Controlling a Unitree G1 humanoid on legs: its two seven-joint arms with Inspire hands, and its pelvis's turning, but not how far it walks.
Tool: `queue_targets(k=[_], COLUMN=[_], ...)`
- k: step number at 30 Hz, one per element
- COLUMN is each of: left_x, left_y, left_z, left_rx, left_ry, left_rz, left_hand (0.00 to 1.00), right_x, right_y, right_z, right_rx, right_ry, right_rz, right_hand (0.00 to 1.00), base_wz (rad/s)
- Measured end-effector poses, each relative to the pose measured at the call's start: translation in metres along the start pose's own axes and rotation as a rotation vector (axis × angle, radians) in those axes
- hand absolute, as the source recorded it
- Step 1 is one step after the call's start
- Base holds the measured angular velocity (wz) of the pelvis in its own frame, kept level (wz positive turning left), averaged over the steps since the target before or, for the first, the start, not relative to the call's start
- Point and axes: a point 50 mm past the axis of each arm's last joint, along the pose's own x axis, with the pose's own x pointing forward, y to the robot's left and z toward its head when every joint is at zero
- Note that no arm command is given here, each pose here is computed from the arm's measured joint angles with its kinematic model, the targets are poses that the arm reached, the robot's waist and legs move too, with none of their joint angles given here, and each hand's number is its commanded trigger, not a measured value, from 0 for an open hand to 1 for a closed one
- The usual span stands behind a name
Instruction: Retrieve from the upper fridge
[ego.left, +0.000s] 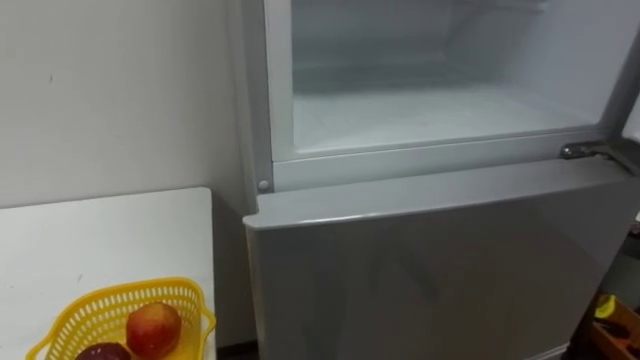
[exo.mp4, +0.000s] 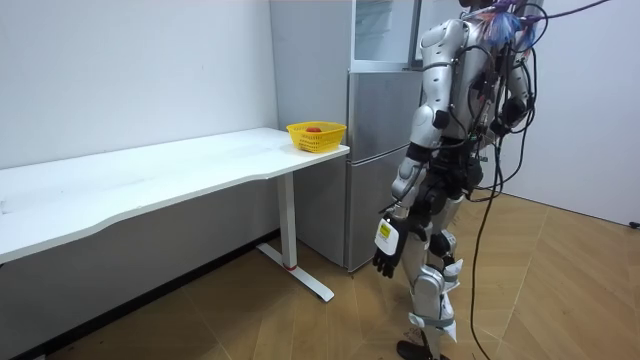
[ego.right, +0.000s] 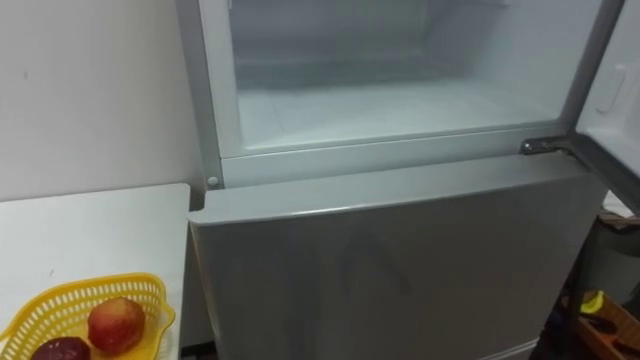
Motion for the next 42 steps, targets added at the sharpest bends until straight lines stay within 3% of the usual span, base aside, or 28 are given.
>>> queue_targets(k=[8, 15, 21, 42], left_x=[-0.001, -0.001, -0.001, 0.000], left_y=[0.000, 0.003, -0.004, -0.008], left_z=[-0.006, -0.007, -0.011, -0.007], left_rx=[-0.017, -0.050, -0.054, -0.059], left_ry=[0.034, 0.058, 0.113, 0.145], left_rz=[0.002, 0.015, 0.005, 0.012], left_hand=[0.00, 0.00, 0.00, 0.00], right_x=[-0.009, -0.007, -0.004, -0.008], right_y=[0.017, 0.020, 0.019, 0.020], right_z=[-0.049, -0.065, -0.072, -0.081], right_rx=[0.070, 0.076, 0.072, 0.047], right_ry=[0.283, 0.424, 0.535, 0.644], right_rz=[0.102, 0.169, 0.185, 0.187], right_hand=[0.00, 0.00, 0.00, 0.00], base_wz=[0.05, 0.12, 0.23, 0.01])
